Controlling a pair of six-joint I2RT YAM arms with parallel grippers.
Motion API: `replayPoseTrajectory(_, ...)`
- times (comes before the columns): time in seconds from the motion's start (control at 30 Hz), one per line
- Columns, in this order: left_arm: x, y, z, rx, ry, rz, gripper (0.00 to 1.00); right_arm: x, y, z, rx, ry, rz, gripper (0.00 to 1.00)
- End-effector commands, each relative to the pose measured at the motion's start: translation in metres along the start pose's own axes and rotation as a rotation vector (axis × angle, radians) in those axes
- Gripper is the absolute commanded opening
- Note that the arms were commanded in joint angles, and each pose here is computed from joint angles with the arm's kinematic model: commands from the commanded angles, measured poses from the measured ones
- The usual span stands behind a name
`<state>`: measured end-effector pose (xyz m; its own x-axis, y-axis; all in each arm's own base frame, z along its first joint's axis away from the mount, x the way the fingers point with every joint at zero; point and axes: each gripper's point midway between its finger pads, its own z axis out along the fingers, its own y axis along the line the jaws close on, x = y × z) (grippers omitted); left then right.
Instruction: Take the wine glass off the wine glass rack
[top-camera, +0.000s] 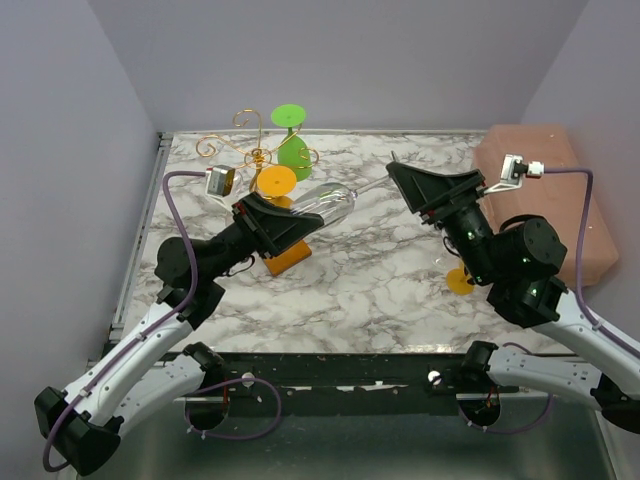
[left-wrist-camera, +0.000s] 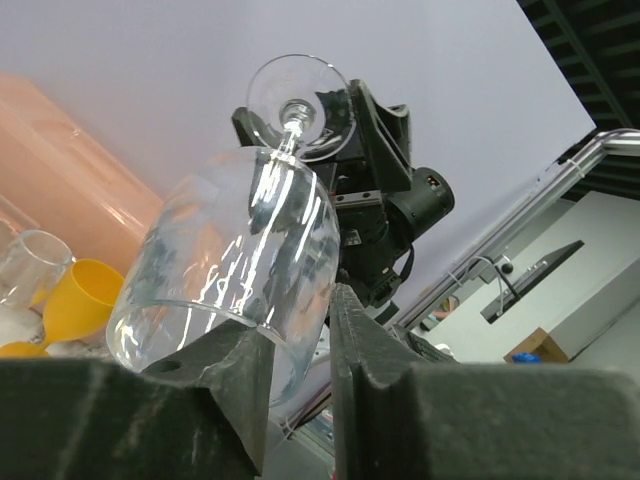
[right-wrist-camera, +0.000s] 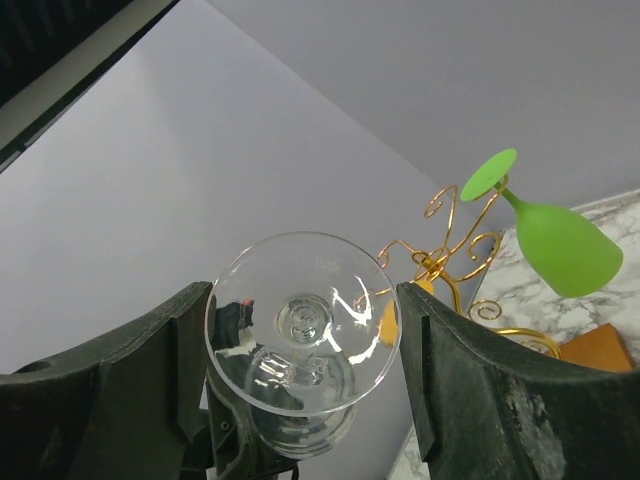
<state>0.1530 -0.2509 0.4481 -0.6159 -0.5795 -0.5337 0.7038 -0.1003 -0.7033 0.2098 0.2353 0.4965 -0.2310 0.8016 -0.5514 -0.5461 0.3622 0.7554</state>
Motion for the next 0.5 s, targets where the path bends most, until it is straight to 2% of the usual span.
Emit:
replayPoseTrajectory(0.0,-0.019,-0.038,0.007,0.107,-0.063,0.048,0.19,0.016,-0.031,-0.005,0.092,0.025,-0.051,0.66)
replayPoseTrajectory(0.17,-0.021,-0.036,0.008,0.080,-0.066,0.051,0.06,0.016,-0.042,-0.011,0.118,0.012,-0.046,0.66)
replayPoseTrajectory(0.2,-0.021,-0.036,0.008,0.076,-0.066,0.051,0.00,0.016,-0.043,-0.012,0.122,0.011,-0.046,0.66)
replayPoseTrajectory(0.47,-0.019,-0.023,0.009,-0.007,-0.043,0.060,0.00,0.018,-0.061,-0.021,0.184,0.015,-0.078,0.71)
